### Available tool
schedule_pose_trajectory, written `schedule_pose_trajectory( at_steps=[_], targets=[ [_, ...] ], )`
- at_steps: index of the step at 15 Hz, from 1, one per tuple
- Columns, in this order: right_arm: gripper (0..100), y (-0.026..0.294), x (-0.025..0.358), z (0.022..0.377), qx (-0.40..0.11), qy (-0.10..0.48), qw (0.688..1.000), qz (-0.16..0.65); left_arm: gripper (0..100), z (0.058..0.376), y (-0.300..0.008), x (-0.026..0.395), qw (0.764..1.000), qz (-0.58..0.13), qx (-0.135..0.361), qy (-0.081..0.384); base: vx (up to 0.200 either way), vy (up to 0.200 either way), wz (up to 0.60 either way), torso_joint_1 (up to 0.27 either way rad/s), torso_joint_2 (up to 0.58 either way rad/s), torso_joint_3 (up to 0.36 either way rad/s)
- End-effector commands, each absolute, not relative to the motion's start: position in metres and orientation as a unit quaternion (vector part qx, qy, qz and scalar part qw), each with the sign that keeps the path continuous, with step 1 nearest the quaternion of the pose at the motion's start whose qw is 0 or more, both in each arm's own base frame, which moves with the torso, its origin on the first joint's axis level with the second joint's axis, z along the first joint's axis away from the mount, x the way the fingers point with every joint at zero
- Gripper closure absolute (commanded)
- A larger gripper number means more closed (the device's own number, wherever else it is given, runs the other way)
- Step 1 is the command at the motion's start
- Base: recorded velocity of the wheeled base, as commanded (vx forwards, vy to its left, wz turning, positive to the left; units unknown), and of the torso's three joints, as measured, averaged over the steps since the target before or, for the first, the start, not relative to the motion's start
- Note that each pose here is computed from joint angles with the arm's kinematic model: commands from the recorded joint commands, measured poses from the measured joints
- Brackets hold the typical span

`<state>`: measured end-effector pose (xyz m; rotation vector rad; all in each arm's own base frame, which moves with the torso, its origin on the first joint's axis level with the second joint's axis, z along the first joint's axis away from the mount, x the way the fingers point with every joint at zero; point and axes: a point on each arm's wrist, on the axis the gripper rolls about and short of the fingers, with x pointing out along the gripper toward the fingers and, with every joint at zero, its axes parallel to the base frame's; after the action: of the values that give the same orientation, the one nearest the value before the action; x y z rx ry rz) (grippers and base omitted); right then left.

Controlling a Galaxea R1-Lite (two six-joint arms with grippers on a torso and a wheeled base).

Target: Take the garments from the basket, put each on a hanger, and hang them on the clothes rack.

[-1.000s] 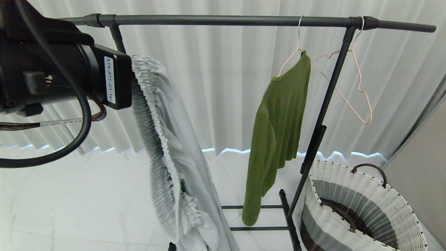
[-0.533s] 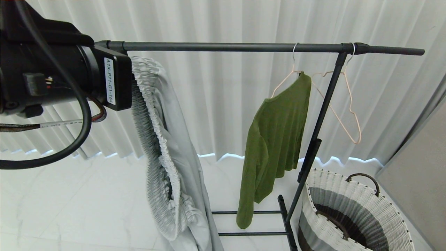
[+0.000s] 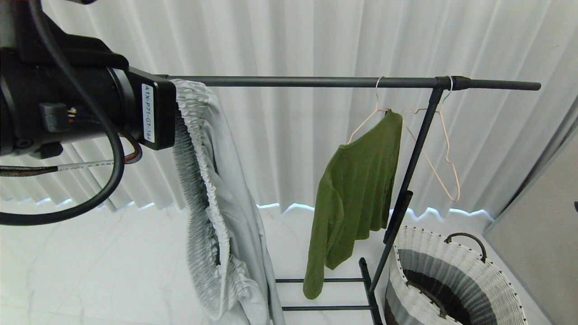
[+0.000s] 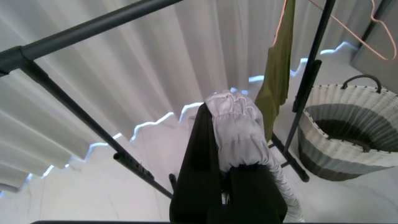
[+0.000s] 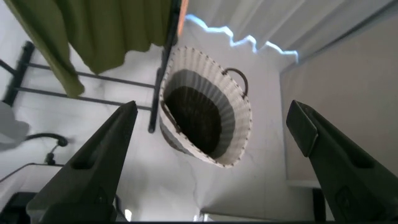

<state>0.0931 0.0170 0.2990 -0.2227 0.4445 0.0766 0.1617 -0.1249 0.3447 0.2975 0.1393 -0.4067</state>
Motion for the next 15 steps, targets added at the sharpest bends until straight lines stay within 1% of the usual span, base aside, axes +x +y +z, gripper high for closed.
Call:
schedule_pose_trajectory(
  at_steps=[1, 3, 5, 8, 10, 13, 15],
  targets=[
    [0, 0.018, 0.096, 0.297, -0.109, 0.225, 0.967, 0.045, 100, 0.340, -0.126, 0.163, 0.965, -0.201, 0.149, 0.076, 0.200, 0.000, 0.00, 0.012, -0.03, -0.007],
    [0, 0.017, 0.100, 0.296, -0.105, 0.232, 0.966, 0.043, 100, 0.334, -0.126, 0.163, 0.964, -0.201, 0.152, 0.086, 0.200, 0.000, 0.00, 0.012, -0.01, 0.002],
    [0, 0.017, 0.105, 0.296, -0.097, 0.232, 0.966, 0.057, 100, 0.331, -0.125, 0.162, 0.963, -0.201, 0.155, 0.090, 0.200, 0.000, 0.00, 0.015, 0.00, -0.010],
    [0, 0.016, 0.123, 0.282, -0.089, 0.250, 0.963, 0.057, 100, 0.324, -0.121, 0.158, 0.961, -0.202, 0.159, 0.099, 0.200, 0.000, 0.00, 0.002, 0.00, -0.001],
    [0, 0.016, 0.140, 0.268, -0.085, 0.240, 0.966, 0.055, 100, 0.311, -0.115, 0.150, 0.958, -0.203, 0.166, 0.113, 0.000, 0.000, 0.00, 0.000, 0.00, 0.000],
    [0, 0.019, 0.160, 0.252, -0.079, 0.252, 0.962, 0.072, 100, 0.297, -0.105, 0.137, 0.955, -0.206, 0.173, 0.127, 0.000, 0.000, 0.00, 0.000, 0.00, 0.000],
    [0, 0.019, 0.185, 0.243, -0.075, 0.257, 0.961, 0.069, 100, 0.291, -0.102, 0.133, 0.953, -0.207, 0.176, 0.133, 0.000, 0.000, 0.00, 0.000, 0.00, 0.000]
  ],
)
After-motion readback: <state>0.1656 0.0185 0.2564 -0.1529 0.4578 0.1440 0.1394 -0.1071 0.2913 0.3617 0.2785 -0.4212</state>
